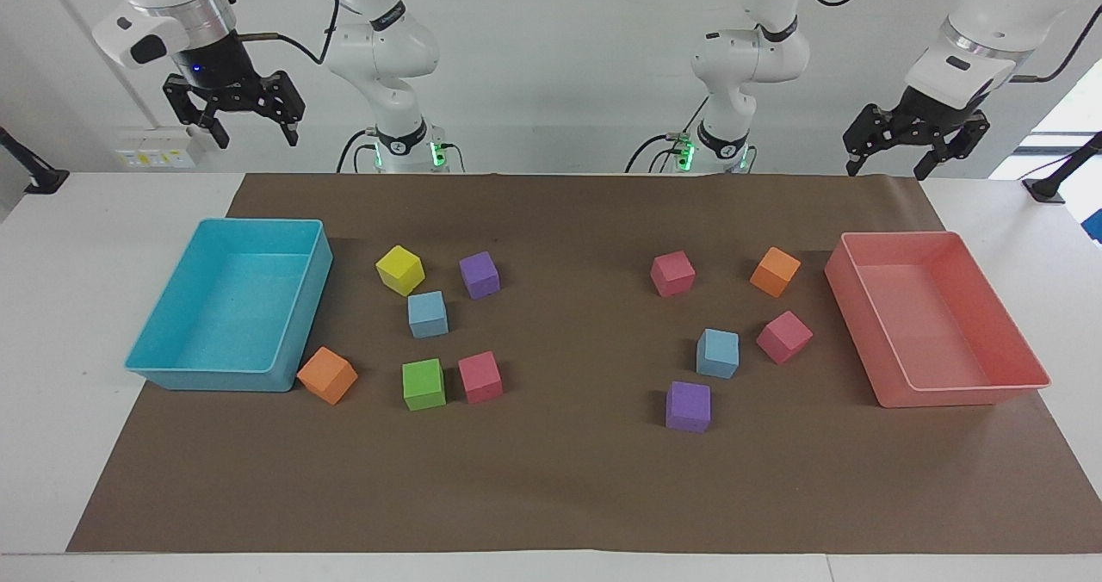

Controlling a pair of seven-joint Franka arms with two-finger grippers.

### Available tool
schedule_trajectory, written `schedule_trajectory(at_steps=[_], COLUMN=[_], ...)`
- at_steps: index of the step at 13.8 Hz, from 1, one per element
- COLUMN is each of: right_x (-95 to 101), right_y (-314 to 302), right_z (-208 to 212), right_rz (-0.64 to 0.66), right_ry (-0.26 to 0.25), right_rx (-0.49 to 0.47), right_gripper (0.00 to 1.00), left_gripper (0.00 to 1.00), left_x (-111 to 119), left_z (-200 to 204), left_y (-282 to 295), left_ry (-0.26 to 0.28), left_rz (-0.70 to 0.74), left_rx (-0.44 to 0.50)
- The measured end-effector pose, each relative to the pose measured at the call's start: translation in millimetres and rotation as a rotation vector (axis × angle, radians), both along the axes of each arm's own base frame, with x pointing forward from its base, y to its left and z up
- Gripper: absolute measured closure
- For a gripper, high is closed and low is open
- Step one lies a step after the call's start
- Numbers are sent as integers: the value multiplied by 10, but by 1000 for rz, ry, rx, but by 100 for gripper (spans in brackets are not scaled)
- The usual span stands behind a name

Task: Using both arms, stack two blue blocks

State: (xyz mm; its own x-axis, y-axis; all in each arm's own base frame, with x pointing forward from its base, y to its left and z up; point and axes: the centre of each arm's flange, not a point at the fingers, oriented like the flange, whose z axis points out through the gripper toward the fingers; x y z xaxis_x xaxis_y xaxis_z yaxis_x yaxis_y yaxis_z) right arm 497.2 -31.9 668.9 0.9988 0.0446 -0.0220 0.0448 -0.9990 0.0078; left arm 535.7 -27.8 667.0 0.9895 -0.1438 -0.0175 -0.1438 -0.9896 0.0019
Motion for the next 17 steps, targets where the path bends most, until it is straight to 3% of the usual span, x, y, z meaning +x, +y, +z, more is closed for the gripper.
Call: schedule_trajectory(at_steps=[4,10,17], right_x=[47,184,525], right_y=[358,903,1264], right_z=[-175,-693,-1553], right_rz=[-4,-36,0], right_ry=[9,-29,-10], right_rx=[-3,-2,-8], right_gripper=[0,0,0], left_gripper=[0,0,0], left_x=[0,0,0], left_z=[0,0,0], left_y=[0,0,0], left_ry=[0,0,0], left_rz=[0,0,0], left_rx=[0,0,0])
